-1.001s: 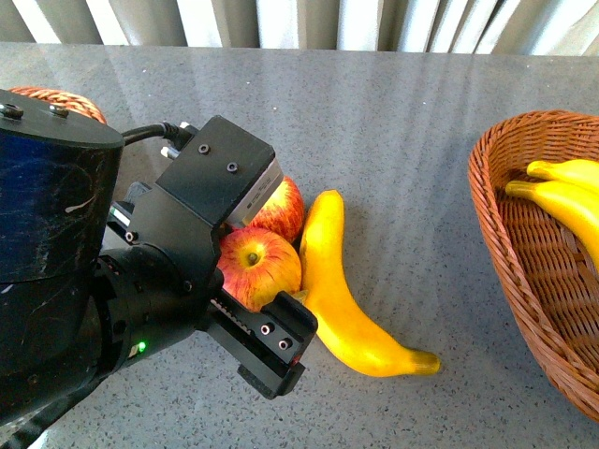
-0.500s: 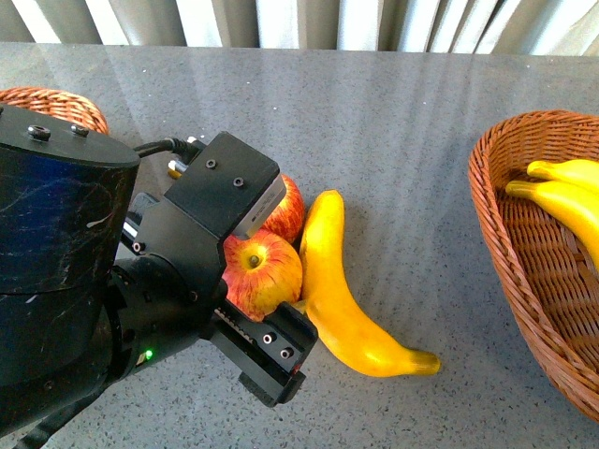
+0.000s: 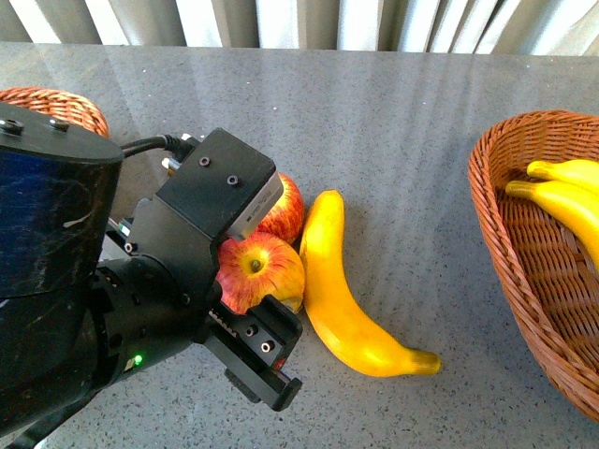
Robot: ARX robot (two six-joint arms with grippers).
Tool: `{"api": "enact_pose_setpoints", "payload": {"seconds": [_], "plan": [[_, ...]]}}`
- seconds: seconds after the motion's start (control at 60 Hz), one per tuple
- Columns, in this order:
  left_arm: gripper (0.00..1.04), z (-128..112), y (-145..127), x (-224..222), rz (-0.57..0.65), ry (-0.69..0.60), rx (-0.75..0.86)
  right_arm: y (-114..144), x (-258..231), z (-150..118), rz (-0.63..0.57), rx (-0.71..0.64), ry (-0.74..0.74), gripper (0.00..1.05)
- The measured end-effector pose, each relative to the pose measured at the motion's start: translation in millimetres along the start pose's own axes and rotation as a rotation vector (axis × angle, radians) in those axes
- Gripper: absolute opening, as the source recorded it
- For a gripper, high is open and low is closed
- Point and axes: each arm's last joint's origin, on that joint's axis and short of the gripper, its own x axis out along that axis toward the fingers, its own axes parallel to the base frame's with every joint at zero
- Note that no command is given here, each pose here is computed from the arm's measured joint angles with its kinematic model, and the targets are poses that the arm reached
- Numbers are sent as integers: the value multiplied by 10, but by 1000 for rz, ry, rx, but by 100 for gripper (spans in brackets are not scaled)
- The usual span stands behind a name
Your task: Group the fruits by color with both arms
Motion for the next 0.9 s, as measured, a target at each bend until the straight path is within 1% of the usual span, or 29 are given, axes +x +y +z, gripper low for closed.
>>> {"api": "enact_pose_setpoints", "payload": {"seconds": [0.083, 0.15, 0.233, 0.384, 0.4, 0.534, 0.667, 0.8, 0.901], "plan": [[74, 62, 31, -90, 9, -32, -4, 0, 0, 0, 0, 0, 0, 96], [74, 148, 107, -196, 35, -67, -16, 0, 0, 0, 0, 0, 0, 96], [73, 274, 288, -392, 94, -124, -45, 0, 0, 0, 0, 0, 0, 96], [73, 367, 564, -631, 174, -189, -88, 0, 0, 0, 0, 0, 0, 96], [73, 363, 627, -664, 191, -194, -96, 0, 0, 0, 0, 0, 0, 96], [73, 259, 954, -795, 309, -184, -155, 0, 0, 0, 0, 0, 0, 96], [73, 35, 1260, -868, 443, -118, -240, 0, 0, 0, 0, 0, 0, 96], [73, -158, 1443, -895, 538, -67, -316, 0, 0, 0, 0, 0, 0, 96], [73, -238, 1499, -896, 567, -49, -351, 0, 0, 0, 0, 0, 0, 96]]}}
